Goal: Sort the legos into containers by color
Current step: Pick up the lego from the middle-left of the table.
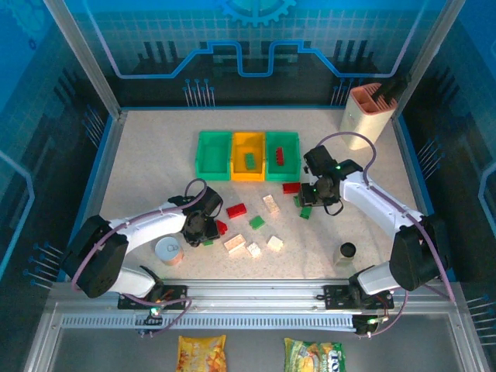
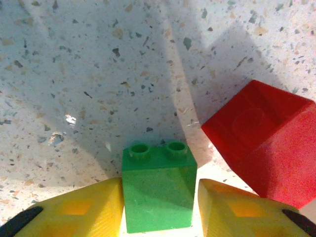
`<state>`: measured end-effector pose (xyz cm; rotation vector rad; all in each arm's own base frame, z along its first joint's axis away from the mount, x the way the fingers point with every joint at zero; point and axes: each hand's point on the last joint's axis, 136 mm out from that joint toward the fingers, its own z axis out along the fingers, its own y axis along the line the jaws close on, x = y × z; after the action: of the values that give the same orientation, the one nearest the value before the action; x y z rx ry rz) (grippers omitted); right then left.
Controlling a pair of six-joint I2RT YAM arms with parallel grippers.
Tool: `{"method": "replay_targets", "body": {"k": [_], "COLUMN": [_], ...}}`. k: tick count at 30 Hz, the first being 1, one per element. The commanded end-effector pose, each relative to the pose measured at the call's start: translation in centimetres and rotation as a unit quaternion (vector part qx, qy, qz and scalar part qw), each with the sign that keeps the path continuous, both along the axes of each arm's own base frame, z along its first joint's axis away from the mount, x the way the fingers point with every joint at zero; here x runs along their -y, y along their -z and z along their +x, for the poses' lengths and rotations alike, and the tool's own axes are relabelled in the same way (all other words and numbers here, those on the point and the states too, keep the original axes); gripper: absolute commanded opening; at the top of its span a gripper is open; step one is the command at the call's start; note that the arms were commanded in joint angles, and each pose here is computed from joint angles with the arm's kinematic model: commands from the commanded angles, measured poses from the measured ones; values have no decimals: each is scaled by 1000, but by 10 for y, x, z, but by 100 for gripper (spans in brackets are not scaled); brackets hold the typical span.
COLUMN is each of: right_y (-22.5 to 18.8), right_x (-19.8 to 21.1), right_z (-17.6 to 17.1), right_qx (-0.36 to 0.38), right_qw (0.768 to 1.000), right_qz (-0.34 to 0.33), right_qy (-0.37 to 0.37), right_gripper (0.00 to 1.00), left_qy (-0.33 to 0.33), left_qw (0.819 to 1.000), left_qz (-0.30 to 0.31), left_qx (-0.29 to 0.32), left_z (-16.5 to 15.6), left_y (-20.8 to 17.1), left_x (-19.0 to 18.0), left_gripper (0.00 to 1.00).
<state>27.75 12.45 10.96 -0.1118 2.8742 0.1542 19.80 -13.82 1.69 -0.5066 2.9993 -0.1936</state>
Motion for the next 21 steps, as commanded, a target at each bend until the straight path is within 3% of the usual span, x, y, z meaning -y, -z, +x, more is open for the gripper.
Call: {"method": "replay_targets", "body": {"k": [1,8,21], "right_y": [-6,-7,-11], "right_x": [-2,-4,-4], "right_z": [0,0,-1], "right_qx": [0,0,4], "right_qw": [1000,1000,1000], "right_qz": [-6,-10,-14], "right_qy": [3,4,6], "right_gripper": [43,43,43], "left_qy": [-7,6,17], "left_qw": [999,998,998], "left_qz": [37,42,44], "left_qx": [-32,-38,-48], "left_z": [-15,-15,-17], "left_y": [18,19,28], "left_x": [-19,-19,-18], "left_gripper": [42,46,44]}}
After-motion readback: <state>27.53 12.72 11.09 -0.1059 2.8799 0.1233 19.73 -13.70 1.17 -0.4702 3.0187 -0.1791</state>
